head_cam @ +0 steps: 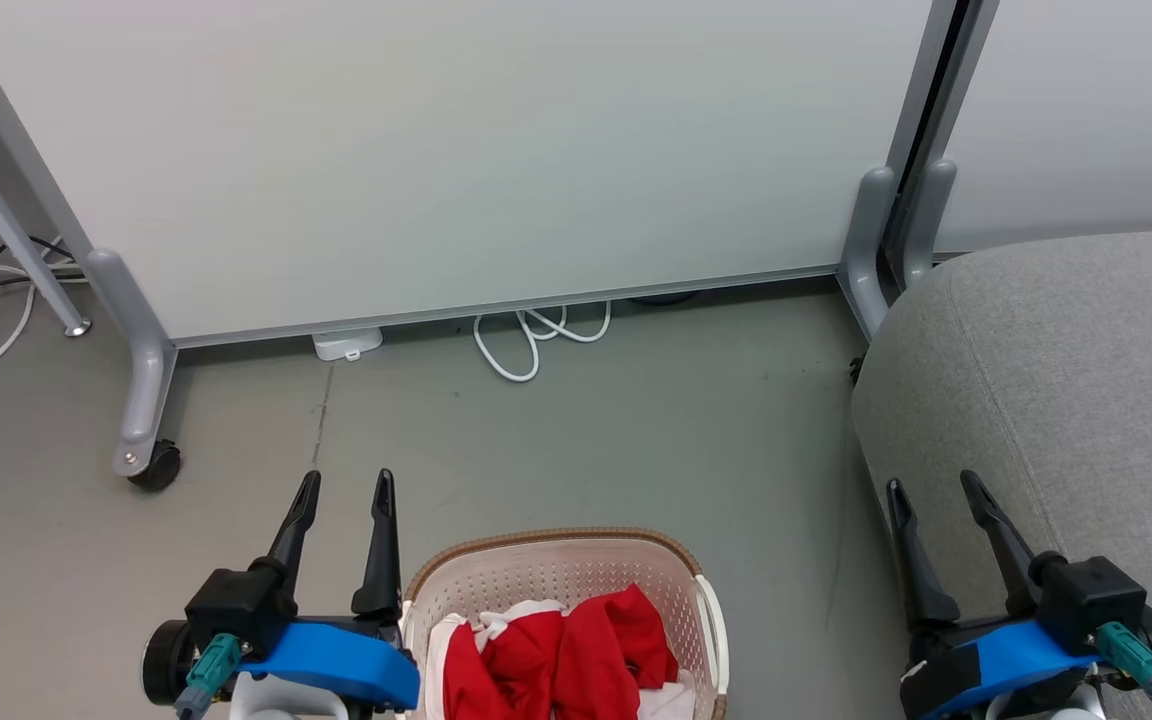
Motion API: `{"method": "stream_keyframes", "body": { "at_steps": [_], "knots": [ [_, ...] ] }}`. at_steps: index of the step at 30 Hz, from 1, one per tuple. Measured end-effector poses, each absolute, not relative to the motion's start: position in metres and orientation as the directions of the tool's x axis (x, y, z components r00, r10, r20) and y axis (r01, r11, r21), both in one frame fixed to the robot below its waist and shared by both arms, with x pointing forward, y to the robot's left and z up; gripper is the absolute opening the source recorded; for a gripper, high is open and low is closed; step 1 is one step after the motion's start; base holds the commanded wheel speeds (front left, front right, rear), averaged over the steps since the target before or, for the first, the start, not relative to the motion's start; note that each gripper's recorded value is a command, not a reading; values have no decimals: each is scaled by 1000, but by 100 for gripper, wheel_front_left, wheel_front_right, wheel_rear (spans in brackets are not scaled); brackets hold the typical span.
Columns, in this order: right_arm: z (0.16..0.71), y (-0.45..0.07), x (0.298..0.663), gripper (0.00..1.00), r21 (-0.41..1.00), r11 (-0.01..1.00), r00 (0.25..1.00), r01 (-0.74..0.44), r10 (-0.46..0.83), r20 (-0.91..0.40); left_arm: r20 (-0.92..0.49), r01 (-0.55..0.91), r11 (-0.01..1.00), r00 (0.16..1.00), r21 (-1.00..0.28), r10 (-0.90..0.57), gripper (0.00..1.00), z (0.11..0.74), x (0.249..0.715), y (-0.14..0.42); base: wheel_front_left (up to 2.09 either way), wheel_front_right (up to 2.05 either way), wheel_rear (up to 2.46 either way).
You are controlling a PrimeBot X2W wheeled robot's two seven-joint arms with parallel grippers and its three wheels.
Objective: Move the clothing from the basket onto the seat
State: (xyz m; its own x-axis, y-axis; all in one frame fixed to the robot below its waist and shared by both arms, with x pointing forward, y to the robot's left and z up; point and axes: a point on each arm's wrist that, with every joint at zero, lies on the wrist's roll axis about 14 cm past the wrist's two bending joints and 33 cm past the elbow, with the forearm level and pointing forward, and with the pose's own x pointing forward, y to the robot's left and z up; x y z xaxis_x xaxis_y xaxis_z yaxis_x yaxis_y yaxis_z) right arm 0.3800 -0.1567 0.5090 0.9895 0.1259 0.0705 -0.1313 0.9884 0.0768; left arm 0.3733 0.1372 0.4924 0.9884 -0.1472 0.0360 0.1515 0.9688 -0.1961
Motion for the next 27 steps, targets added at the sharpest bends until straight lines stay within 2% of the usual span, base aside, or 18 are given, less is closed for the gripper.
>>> {"method": "stream_keyframes", "body": {
  "at_steps": [16,27],
  "knots": [
    [502,-157,383,100,84,988,991,-130,126,51,1,154,967,988,-204,-157,100,481,377,134,0,0,0],
    [490,-152,407,100,86,986,990,-142,140,30,-84,183,960,975,-211,-204,100,449,404,121,0,0,0]
  ]
}}
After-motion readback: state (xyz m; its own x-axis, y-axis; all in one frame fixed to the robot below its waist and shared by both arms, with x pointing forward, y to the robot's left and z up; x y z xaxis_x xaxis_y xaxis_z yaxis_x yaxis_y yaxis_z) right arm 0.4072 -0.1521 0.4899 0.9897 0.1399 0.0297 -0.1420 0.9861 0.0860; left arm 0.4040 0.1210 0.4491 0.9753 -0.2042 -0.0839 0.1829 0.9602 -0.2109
